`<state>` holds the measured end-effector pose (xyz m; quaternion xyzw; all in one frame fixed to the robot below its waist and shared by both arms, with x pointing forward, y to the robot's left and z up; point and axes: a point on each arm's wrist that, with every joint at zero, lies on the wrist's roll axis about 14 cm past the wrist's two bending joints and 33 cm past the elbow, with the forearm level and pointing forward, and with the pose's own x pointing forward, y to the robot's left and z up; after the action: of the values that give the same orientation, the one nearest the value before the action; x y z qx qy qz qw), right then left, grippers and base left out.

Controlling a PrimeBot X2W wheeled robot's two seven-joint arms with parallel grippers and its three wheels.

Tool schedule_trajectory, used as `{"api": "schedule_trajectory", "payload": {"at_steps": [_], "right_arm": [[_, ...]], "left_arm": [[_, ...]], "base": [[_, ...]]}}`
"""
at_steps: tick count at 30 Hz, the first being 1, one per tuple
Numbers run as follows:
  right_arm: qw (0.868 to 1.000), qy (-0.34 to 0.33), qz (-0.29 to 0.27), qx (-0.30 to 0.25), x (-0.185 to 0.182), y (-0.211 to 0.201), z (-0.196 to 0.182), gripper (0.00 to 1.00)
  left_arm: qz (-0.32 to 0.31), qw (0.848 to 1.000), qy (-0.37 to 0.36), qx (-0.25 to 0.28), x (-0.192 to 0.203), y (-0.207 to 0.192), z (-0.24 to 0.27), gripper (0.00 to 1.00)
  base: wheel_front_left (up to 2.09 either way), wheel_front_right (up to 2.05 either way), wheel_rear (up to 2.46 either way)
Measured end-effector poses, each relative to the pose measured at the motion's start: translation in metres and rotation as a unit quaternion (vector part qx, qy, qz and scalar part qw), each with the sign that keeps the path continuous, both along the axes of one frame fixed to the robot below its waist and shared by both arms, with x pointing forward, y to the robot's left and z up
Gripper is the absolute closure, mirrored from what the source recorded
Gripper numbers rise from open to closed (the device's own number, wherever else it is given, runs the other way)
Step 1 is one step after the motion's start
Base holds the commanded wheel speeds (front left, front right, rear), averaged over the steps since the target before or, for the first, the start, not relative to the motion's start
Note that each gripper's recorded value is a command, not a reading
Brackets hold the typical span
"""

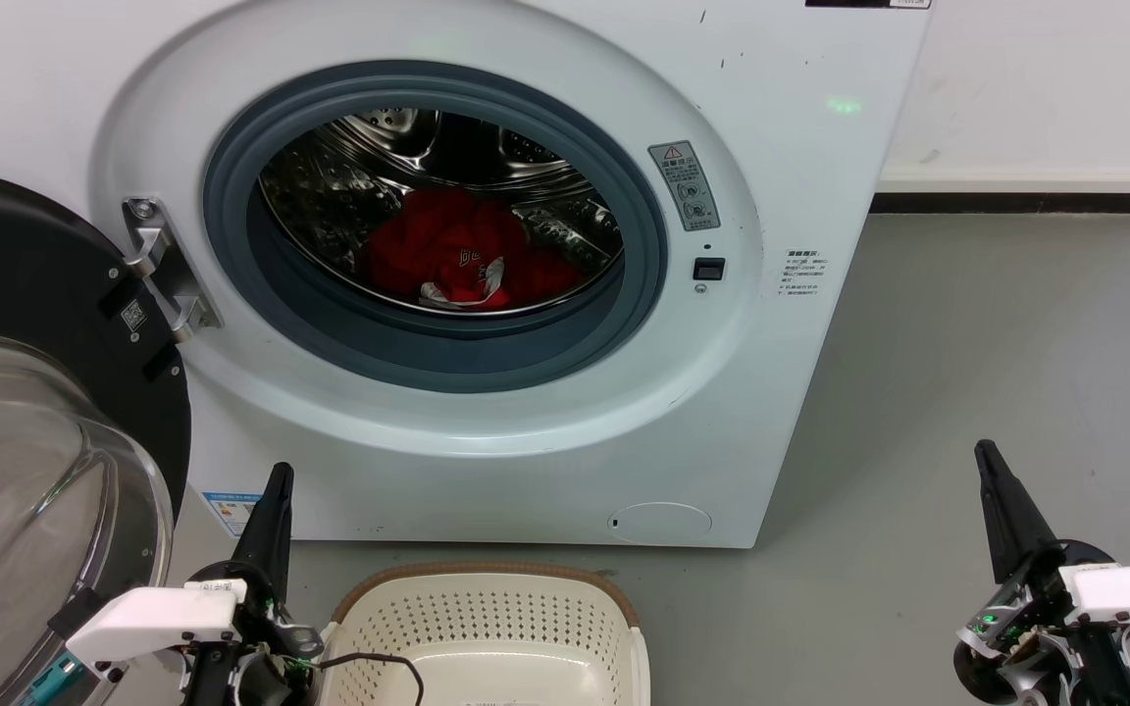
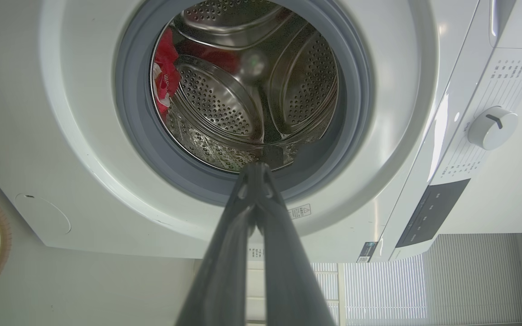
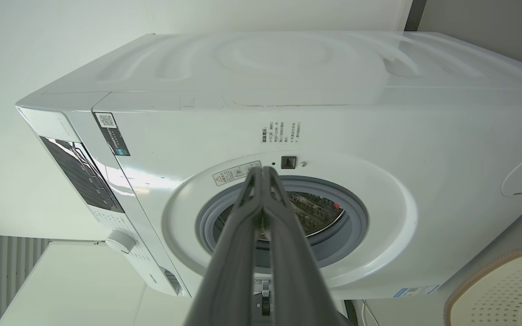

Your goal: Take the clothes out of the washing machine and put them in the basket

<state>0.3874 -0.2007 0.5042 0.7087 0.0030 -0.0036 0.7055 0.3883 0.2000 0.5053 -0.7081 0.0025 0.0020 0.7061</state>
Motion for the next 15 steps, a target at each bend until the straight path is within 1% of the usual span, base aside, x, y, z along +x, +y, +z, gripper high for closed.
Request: {"api": "schedule_trajectory", "payload": {"at_steps": [14,15], "right_arm": [[1.000,0.000,0.000,0.000,0.0000,0.0000,0.0000,1.00],[1.000,0.000,0.000,0.000,0.0000,0.0000,0.0000,0.00]], "left_arm": [[0.000,1.000,0.000,0.000,0.0000,0.0000,0.0000,1.00],[0.000,1.000,0.000,0.000,0.0000,0.0000,0.0000,0.00]], "base": [[0.00,0.00,0.00],[0.00,0.00,0.00]]}}
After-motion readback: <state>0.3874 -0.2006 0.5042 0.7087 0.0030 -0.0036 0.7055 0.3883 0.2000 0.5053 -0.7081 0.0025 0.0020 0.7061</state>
